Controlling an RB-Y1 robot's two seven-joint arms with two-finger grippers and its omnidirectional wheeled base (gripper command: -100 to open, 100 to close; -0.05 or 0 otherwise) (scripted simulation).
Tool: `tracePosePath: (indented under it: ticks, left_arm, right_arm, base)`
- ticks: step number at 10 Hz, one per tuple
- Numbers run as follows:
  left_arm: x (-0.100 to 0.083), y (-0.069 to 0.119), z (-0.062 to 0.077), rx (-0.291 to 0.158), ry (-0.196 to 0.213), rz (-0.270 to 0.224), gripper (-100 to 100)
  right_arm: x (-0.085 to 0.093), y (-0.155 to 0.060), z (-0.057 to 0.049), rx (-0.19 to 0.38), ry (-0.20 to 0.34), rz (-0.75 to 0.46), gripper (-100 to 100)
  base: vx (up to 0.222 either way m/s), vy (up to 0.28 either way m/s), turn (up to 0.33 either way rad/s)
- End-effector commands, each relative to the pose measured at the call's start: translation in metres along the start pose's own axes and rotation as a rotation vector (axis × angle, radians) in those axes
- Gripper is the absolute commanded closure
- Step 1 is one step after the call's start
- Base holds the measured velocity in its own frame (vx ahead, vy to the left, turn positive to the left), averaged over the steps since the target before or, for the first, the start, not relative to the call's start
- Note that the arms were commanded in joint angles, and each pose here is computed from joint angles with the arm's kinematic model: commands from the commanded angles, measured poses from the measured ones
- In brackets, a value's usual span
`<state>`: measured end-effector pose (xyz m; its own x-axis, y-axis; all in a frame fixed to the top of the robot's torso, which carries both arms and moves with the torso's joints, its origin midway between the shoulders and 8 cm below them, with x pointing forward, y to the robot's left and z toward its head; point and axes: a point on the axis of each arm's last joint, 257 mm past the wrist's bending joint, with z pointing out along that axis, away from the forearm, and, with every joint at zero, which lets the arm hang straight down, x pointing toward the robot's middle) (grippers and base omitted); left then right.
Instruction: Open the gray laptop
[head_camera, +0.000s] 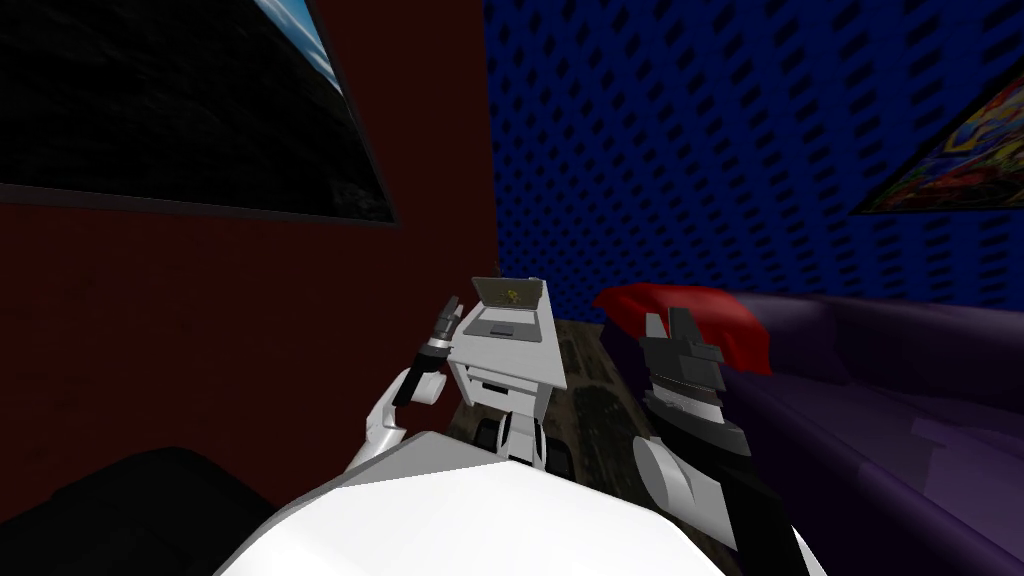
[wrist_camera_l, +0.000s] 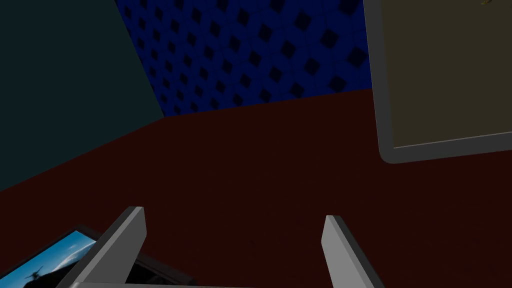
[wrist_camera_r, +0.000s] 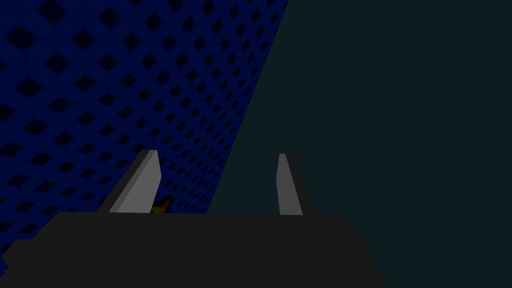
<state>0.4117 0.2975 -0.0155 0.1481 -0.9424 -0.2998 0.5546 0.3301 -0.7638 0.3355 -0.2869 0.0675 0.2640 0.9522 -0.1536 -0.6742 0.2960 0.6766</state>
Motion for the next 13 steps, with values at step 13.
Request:
tracePosePath:
  ticks: [13]
  left_arm:
    - [-0.029, 0.132, 0.03, -0.259, 0.037, 0.044, -100]
  right_arm:
    - [0.0, 0.0, 0.0, 0.0, 0.0, 0.0, 0]
  base:
    - [-0.003, 0.027, -0.078]
